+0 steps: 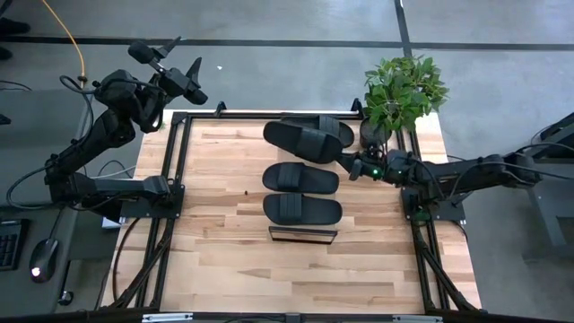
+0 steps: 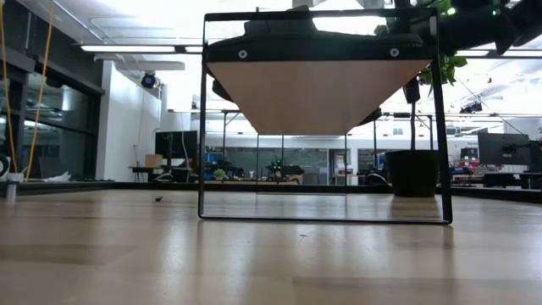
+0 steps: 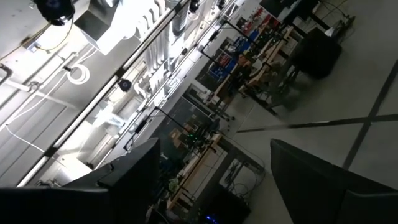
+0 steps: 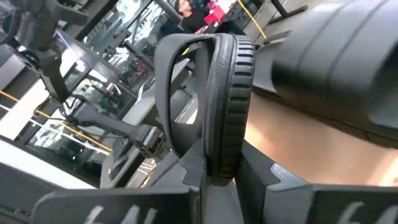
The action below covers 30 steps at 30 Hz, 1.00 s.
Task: Pick and place slides into the shelf
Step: Put the black slipper on the shelf
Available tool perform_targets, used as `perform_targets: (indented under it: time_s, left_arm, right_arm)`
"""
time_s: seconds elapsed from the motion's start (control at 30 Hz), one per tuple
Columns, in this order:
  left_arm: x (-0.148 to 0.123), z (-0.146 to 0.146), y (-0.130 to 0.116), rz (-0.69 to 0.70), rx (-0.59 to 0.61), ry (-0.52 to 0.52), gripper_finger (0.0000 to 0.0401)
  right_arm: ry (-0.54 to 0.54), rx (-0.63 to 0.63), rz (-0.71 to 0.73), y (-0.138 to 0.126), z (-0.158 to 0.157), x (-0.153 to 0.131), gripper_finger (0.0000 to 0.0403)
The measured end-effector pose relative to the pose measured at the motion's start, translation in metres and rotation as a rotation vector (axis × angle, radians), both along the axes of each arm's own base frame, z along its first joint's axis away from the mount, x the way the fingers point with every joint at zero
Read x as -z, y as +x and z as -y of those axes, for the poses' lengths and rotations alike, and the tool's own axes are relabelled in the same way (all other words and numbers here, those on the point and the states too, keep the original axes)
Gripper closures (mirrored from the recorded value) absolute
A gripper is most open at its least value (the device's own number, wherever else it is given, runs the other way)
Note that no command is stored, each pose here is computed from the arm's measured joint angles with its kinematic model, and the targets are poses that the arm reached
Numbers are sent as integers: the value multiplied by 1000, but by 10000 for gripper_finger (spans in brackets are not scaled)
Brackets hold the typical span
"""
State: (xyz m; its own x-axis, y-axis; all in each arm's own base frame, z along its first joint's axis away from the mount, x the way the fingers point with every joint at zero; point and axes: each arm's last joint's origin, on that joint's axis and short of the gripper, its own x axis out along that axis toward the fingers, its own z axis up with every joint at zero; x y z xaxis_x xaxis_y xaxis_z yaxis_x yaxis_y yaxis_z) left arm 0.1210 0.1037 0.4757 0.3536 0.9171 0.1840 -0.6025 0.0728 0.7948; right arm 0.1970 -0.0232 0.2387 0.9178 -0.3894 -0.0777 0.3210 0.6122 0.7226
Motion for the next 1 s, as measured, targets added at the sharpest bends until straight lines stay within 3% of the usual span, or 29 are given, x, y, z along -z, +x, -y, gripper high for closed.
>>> perform_targets:
  time_s: [0.67, 1.0]
  left_arm:
    - [3, 0, 1, -27, 0, -19, 114]
    - [6, -2, 3, -46, 0, -33, 114]
  right_arm:
    - [108, -24, -59, -3, -1, 18, 366]
    - [94, 8, -112, -7, 1, 20, 366]
